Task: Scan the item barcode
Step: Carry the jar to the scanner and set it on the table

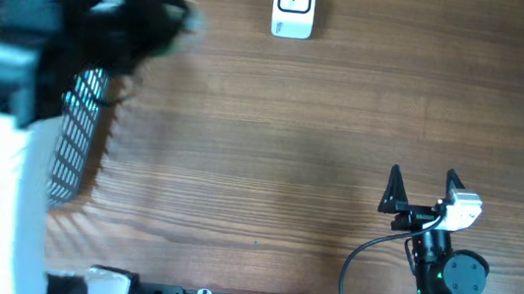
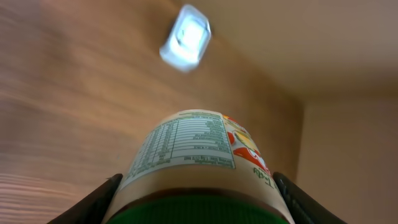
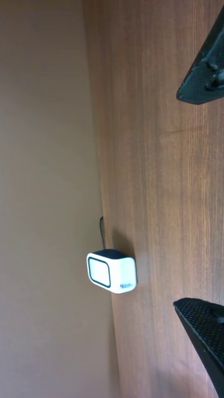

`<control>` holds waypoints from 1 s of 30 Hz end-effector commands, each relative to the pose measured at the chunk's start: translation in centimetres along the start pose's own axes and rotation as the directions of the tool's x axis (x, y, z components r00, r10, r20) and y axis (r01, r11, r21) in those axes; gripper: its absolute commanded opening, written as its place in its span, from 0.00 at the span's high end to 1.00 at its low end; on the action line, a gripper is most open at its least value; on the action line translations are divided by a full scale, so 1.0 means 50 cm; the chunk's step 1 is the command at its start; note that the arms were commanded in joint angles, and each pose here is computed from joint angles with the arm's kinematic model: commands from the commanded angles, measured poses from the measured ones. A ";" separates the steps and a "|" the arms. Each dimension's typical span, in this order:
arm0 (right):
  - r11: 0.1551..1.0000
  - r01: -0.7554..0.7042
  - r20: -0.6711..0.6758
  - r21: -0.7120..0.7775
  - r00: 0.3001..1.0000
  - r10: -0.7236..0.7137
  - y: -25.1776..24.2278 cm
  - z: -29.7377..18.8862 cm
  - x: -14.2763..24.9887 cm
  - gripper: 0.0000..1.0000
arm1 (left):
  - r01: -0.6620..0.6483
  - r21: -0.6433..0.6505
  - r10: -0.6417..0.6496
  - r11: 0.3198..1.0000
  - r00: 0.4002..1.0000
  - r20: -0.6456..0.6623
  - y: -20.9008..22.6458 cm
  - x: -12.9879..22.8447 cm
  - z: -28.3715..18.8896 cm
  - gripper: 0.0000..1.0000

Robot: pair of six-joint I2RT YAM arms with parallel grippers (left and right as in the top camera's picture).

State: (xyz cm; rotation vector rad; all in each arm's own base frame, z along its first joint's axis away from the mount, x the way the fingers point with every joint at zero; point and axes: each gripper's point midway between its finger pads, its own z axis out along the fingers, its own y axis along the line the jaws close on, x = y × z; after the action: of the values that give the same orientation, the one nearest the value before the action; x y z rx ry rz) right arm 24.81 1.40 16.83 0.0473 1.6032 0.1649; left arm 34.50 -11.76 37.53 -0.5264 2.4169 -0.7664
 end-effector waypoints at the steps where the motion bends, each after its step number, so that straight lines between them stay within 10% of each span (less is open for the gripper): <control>1: 1.000 0.002 0.003 0.013 1.000 -0.002 -0.004 0.000 -0.001 0.00 | -0.094 -0.098 0.079 0.991 0.985 -0.154 -0.031 0.082 0.158 0.39; 9: 1.000 0.001 0.003 0.013 1.000 -0.001 -0.004 0.000 0.000 0.00 | -0.396 -0.196 0.238 0.897 0.807 -0.541 0.031 0.319 0.489 0.40; 20: 1.000 0.001 0.003 0.013 1.000 -0.001 -0.004 0.000 0.000 0.00 | -0.653 -0.147 0.431 0.743 0.635 -0.641 0.065 0.506 0.637 0.35; 24: 1.000 0.001 0.003 0.013 1.000 -0.001 -0.004 0.000 0.000 0.00 | -0.685 -0.139 0.475 0.715 0.623 -0.622 0.050 0.526 0.641 0.30; 26: 1.000 0.002 0.003 0.013 1.000 -0.002 -0.004 0.000 0.000 0.00 | -0.707 -0.183 0.496 0.683 0.633 -0.594 0.057 0.506 0.644 0.00; 30: 1.000 0.002 0.003 0.013 1.000 -0.002 -0.004 0.000 0.000 0.00 | -0.717 -0.271 0.551 0.642 0.677 -0.488 0.015 0.409 0.593 0.00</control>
State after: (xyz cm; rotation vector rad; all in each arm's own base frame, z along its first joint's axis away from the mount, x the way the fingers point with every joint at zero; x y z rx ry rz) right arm 24.81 1.40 16.83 0.0473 1.6032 0.1649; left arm 32.95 -35.45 4.00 0.4597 3.0006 -0.0804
